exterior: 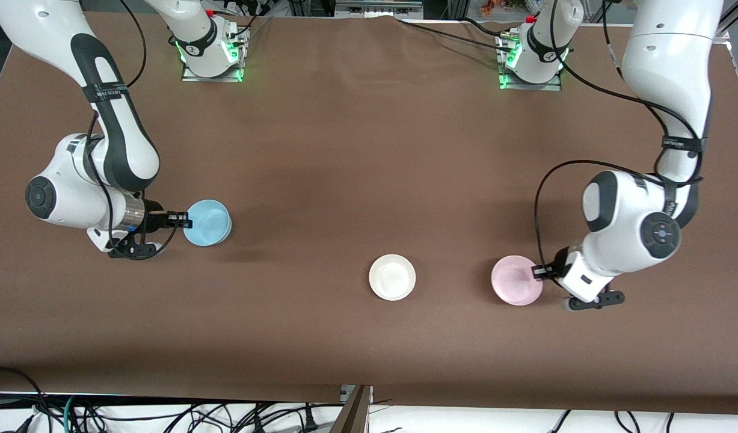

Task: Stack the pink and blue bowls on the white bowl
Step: 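Carry the pink bowl with the left gripper over the white bowl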

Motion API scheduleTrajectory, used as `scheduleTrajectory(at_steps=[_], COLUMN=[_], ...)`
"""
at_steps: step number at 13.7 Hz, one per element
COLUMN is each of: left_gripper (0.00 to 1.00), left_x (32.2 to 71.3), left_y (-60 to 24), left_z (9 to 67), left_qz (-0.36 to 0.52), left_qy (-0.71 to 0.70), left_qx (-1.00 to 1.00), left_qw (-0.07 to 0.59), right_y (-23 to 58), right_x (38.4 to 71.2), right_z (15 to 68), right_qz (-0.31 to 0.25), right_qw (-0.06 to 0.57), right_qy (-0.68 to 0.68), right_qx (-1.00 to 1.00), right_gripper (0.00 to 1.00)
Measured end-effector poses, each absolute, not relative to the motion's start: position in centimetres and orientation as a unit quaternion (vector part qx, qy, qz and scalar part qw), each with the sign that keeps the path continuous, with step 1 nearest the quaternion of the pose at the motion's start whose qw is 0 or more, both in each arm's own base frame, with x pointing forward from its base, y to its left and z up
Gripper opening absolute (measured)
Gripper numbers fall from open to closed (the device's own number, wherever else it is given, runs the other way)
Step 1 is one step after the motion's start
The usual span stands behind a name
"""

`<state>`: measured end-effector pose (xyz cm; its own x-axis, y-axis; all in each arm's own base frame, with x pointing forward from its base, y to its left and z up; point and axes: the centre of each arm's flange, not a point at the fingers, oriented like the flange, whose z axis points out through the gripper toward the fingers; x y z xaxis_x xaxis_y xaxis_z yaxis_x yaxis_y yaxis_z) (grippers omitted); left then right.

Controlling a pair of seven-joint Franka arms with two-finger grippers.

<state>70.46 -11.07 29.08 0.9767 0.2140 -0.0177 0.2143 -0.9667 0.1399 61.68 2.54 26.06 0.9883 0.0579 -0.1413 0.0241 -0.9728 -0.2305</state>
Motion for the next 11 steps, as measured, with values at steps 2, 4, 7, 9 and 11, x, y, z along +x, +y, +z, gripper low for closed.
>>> scheduleTrajectory(at_steps=[2,4,7,9,11], left_gripper=[0.02,0.02,0.02,0.02,0.02], left_x=[70.2,69.7,68.9,68.5,67.9], left_y=[-14.7,-18.0,-22.3,-24.8,-27.1], left_z=[29.9,30.2,29.6,28.6,27.6], left_qz=[0.001,0.000,0.009,0.016,0.020], left_qy=[0.135,0.152,0.180,0.198,0.213], left_qx=[0.988,0.985,0.980,0.976,0.972], left_qw=[0.074,0.076,0.083,0.089,0.095], right_y=[2.6,2.7,3.4,3.6,3.6], right_x=[61.7,61.7,61.7,61.7,61.7], right_z=[26.1,26.1,26.2,26.2,26.2], right_qz=[0.074,0.075,0.075,0.075,0.076], right_qw=[0.115,0.115,0.117,0.118,0.118], right_qy=[-0.019,-0.011,-0.012,-0.012,-0.012], right_qx=[-0.990,-0.990,-0.990,-0.990,-0.990], right_gripper=[0.03,0.03,0.03,0.03,0.03])
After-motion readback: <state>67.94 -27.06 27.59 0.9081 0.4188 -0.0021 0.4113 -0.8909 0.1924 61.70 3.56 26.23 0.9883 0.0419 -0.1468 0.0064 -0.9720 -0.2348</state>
